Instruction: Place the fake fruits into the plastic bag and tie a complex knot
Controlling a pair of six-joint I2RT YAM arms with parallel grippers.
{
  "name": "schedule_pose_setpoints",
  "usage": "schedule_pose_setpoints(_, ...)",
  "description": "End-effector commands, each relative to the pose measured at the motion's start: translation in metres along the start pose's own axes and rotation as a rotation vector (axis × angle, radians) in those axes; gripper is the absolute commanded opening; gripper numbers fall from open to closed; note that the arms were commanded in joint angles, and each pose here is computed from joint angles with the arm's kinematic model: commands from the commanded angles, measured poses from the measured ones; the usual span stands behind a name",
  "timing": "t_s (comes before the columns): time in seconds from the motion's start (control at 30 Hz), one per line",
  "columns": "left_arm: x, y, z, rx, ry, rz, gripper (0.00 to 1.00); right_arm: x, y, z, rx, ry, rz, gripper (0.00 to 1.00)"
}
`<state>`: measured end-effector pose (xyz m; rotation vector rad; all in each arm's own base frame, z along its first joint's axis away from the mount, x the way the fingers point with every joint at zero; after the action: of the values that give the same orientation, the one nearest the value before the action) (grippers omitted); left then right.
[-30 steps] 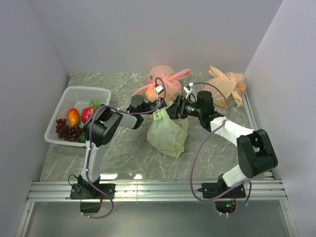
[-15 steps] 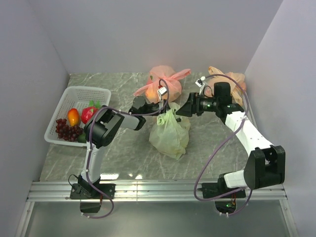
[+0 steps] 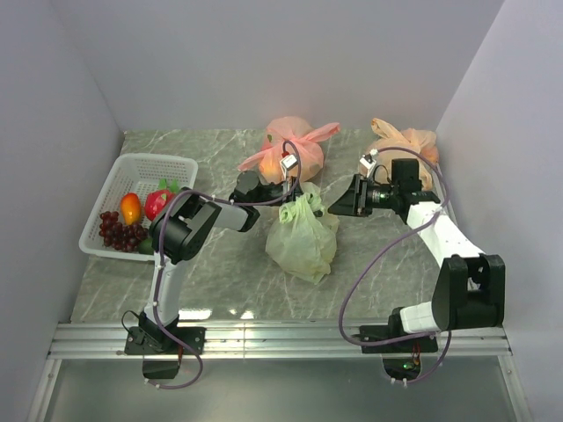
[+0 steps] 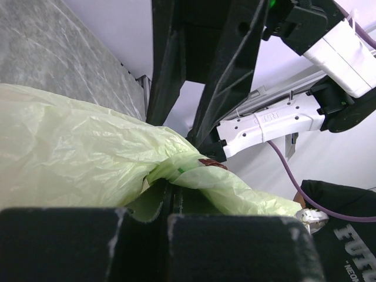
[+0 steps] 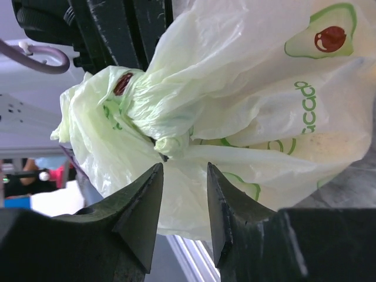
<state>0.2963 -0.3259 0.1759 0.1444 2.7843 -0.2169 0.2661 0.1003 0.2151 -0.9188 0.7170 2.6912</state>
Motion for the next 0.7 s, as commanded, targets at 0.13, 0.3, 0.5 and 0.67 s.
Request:
schedule_pose_setpoints(0.13, -0.007, -0.005, -0.040, 0.156, -0.302, 0.007, 0.00, -0.014, -0.007, 0.009, -0.084, -0.002, -0.039, 0.44)
schedule_pose_setpoints(0.3, -0.008, -0.006, -0.041, 0.158, -0.307, 0.007, 0.01, -0.013, -0.012, 0.011, -0.106, -0.006, -0.019, 0.44)
schedule_pose_setpoints(0.5, -0.006, -0.007, -0.041, 0.163, -0.312, 0.017, 0.00, -0.005, -0.015, 0.008, -0.106, -0.007, 0.025, 0.44)
schedule_pose_setpoints(0.67, -0.004, -0.008, -0.043, 0.174, -0.330, 0.028, 0.00, -0.007, -0.019, 0.006, -0.095, -0.009, 0.011, 0.44)
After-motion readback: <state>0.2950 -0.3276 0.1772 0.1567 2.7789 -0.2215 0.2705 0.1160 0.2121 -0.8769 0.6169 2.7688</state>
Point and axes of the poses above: each gripper's point midway between its finger pads, its own y axis back along the fingers, its own z axis along the line the jaws close on, x = y × z, the point moved 8 cm from there along y, back along the fingers, and after that the axes turned 10 degrees about y, right-handed, at the moved point
